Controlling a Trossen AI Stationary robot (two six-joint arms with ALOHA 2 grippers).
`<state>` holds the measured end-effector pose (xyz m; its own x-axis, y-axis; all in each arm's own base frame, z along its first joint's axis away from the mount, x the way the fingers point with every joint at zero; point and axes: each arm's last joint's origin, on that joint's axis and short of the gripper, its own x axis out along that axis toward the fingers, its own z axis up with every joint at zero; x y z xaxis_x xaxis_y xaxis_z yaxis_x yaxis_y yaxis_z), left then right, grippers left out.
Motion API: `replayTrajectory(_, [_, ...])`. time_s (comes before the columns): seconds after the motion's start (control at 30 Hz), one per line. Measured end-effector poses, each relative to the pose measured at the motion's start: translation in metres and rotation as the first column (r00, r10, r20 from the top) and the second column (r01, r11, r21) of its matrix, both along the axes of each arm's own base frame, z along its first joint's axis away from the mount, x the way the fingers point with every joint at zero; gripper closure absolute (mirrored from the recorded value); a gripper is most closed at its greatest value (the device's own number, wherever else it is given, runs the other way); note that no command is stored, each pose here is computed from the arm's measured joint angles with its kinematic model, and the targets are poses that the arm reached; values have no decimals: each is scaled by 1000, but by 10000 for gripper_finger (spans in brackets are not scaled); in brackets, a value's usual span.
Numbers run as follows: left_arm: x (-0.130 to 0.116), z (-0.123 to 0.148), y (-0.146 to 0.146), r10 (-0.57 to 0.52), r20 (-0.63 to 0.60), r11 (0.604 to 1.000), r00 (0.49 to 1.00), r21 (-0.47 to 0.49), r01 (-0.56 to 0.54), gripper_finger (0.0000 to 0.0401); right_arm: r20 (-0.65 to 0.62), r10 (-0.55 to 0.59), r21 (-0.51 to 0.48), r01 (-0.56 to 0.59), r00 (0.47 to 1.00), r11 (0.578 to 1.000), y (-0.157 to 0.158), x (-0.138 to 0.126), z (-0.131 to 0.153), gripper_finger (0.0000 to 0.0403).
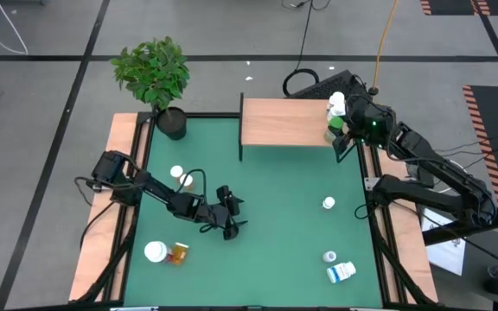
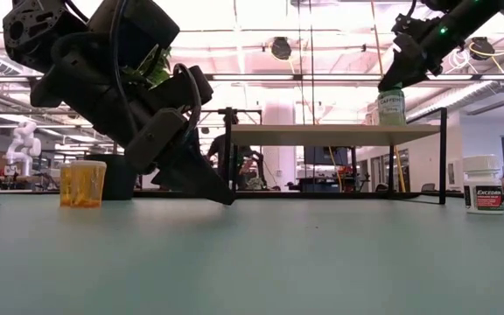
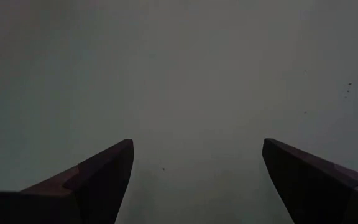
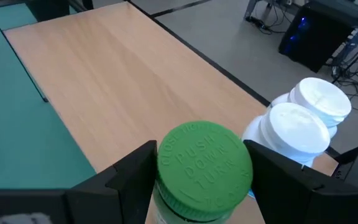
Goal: Pick and place medicine bottles onto shelf by color
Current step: Put the green pill bottle on the shelf, then put the violet pill bottle on the shelf
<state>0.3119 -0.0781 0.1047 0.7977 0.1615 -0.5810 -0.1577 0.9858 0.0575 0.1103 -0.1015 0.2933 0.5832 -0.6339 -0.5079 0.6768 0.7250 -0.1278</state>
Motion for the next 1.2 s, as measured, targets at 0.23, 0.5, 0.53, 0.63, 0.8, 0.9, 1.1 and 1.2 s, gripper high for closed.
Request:
replayTrajectory(0.23, [0,0,0,0,0,1000,1000,1,0,41,-82,-60,-56,56,995,997,-1,-3,-1,172])
replayTrajectory(0.5, [0,0,0,0,0,1000,1000,1,0,41,-96,-40,-79,32,995,996,-1,-3,0,169])
replayTrajectory(0.53, [0,0,0,3,1,1000,1000,3,-3,41,-98,-36,-86,28,995,996,-1,-3,0,166])
replayTrajectory(0.63, [0,0,2,15,2,1000,1000,9,-15,41,-80,-35,-106,26,996,994,0,-4,3,150])
replayTrajectory(0.8, [1,0,6,41,5,999,999,0,-41,41,-53,-32,-130,25,998,991,5,-10,7,120])
replayTrajectory(0.9, [2,0,9,59,8,998,998,3,-59,41,-45,42,-161,-49,998,986,10,-12,11,114])
replayTrajectory(1.1, [-1,-3,12,106,-25,994,994,22,-106,41,151,282,-111,-268,947,957,34,-12,21,124])
replayTrajectory(1.2, [-3,-5,12,124,-45,992,991,11,-124,41,283,413,-26,-424,865,905,45,-3,24,126])
